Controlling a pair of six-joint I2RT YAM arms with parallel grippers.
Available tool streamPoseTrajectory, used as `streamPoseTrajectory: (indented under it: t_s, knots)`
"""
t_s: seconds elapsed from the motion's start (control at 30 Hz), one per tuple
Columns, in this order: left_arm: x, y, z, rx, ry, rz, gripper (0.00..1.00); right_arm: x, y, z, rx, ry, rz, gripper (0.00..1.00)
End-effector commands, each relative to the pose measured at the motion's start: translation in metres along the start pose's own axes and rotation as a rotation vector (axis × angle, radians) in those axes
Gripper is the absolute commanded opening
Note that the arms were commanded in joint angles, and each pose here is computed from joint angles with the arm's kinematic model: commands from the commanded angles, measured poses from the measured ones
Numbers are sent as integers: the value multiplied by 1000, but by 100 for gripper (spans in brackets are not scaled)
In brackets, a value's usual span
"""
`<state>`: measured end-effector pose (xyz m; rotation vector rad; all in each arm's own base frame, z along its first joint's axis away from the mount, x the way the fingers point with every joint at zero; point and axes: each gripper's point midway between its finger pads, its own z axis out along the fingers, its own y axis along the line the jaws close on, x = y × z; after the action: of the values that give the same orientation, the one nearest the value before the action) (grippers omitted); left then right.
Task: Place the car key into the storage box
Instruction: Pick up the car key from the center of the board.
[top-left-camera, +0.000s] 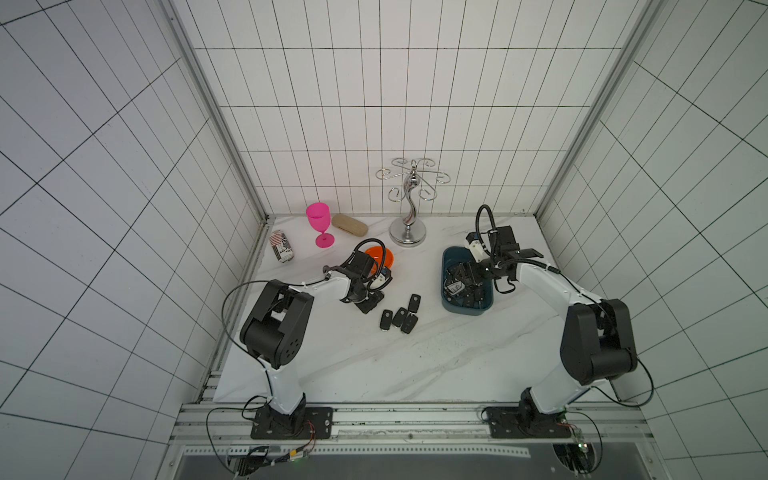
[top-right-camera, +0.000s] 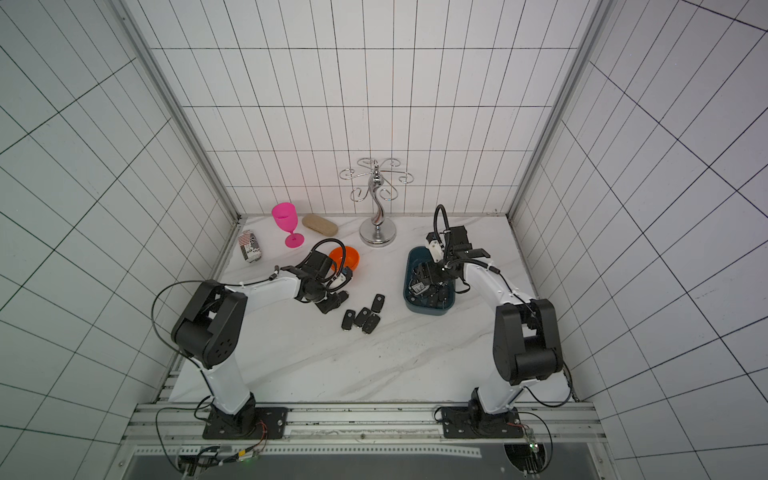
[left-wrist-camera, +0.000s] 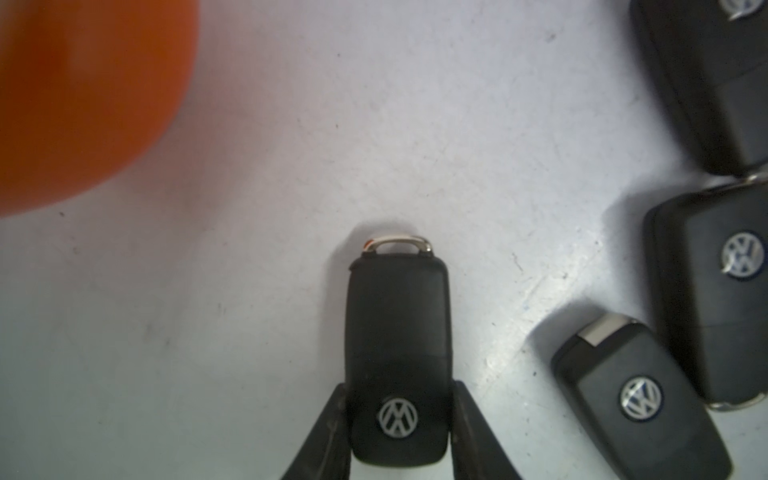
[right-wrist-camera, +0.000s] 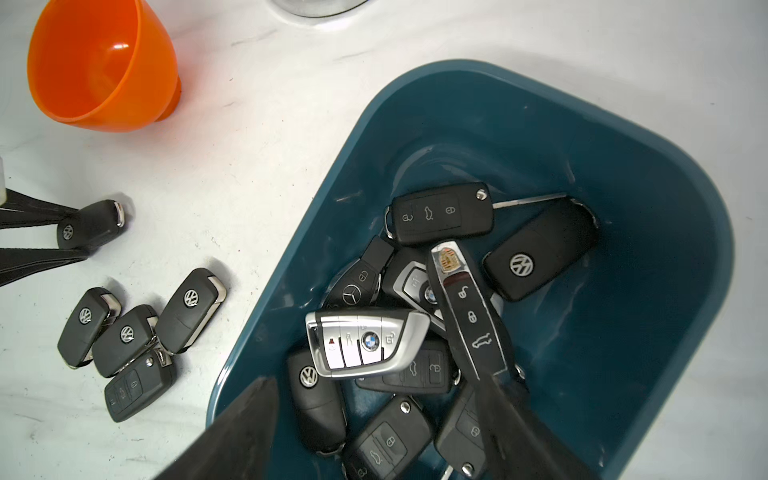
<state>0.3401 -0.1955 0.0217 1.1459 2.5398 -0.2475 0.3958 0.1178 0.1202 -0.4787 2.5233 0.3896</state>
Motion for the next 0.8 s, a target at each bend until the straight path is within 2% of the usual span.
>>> streamPoseTrajectory:
  t_s: [0.0,0.23,0.4,0.57,0.67,0.77]
  knots:
    - [5,-11,-1,45,1,24,23,-3,6,-10,-26,-39,-2,79]
    - [-5,-14,-13,60,-47,48,20,-9,58,-21,-321,-82,55,79]
    - [-36,-15,-59,22,-215,114,20,-9,93,-27,-480,-71,47,79]
    - [-74,-32,-112,31,-378,213,20,-12,124,-37,-630,-63,39,80]
    - [-88,-43,-128,48,-417,264,20,-15,140,-44,-703,-70,36,79]
    - [-94,-54,-131,66,-420,317,20,-21,155,-52,-781,-91,33,79]
